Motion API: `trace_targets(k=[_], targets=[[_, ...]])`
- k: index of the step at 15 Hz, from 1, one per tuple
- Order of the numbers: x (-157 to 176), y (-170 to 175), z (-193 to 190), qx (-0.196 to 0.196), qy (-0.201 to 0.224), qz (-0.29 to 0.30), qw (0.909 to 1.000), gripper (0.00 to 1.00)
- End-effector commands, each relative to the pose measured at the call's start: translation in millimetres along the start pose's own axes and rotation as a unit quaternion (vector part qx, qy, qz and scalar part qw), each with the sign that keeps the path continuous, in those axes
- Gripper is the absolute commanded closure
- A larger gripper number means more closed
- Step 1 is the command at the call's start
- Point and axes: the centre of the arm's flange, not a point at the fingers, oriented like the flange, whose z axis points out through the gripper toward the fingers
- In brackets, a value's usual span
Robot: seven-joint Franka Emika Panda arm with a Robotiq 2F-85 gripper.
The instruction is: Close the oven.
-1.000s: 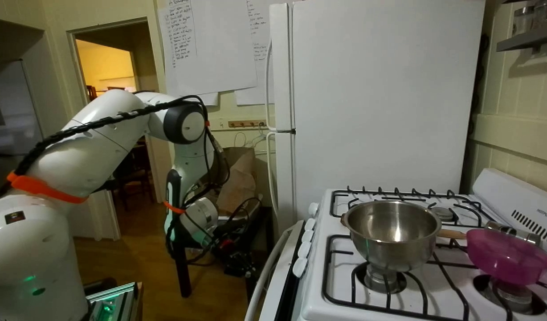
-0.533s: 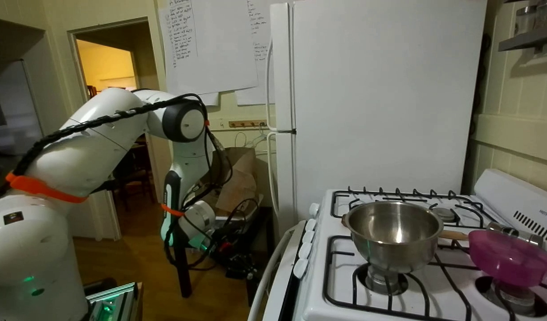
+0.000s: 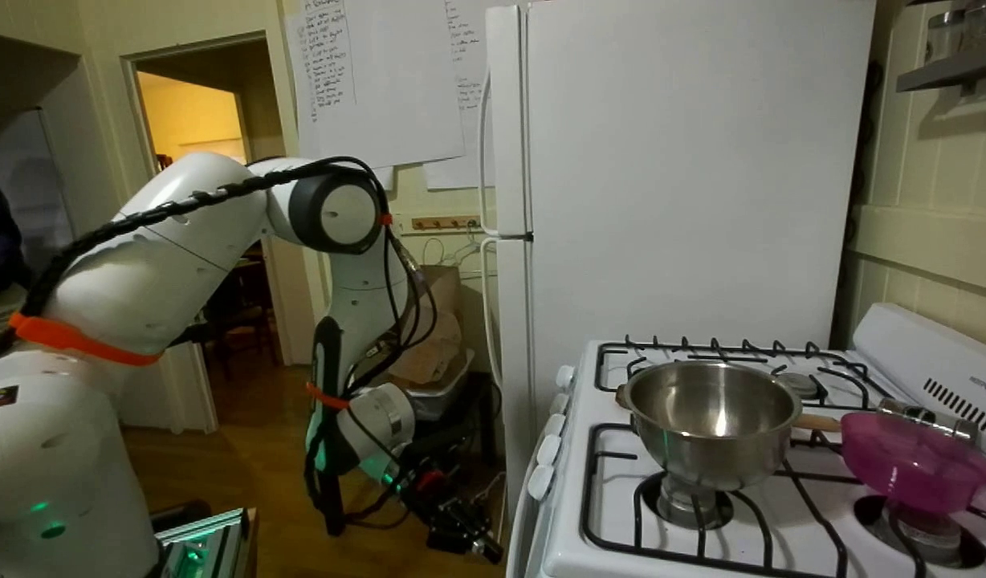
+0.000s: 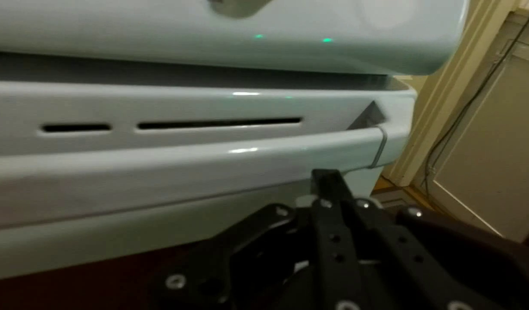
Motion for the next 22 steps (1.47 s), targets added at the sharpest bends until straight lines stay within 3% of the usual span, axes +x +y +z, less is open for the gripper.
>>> trace_targets(k=[1,4,5,6,10,16,21,22], targets=[[-6.9,-1.7,-1.0,-0.011,0.057,-0.004,0.9983,1.0],[-16.9,11.5,-36.1,-0.061,0.101,0.041,0.9922,1.0],[-27.1,13.7,-50.3,-0.072,0.121,0.055,0.9885,0.74],[-35.4,15.8,-64.6,-0.081,0.138,0.074,0.9844,0.73],[-70.6,8.1,-100.3,-0.071,0.243,0.113,0.9608,0.44],[-134.4,-53.5,-132.2,-0.063,0.383,0.204,0.8989,0.0],[-194.7,-82.2,-144.5,-0.078,0.429,0.317,0.8421,0.0],[-208.3,-84.8,-148.1,-0.087,0.422,0.336,0.8371,0.0]])
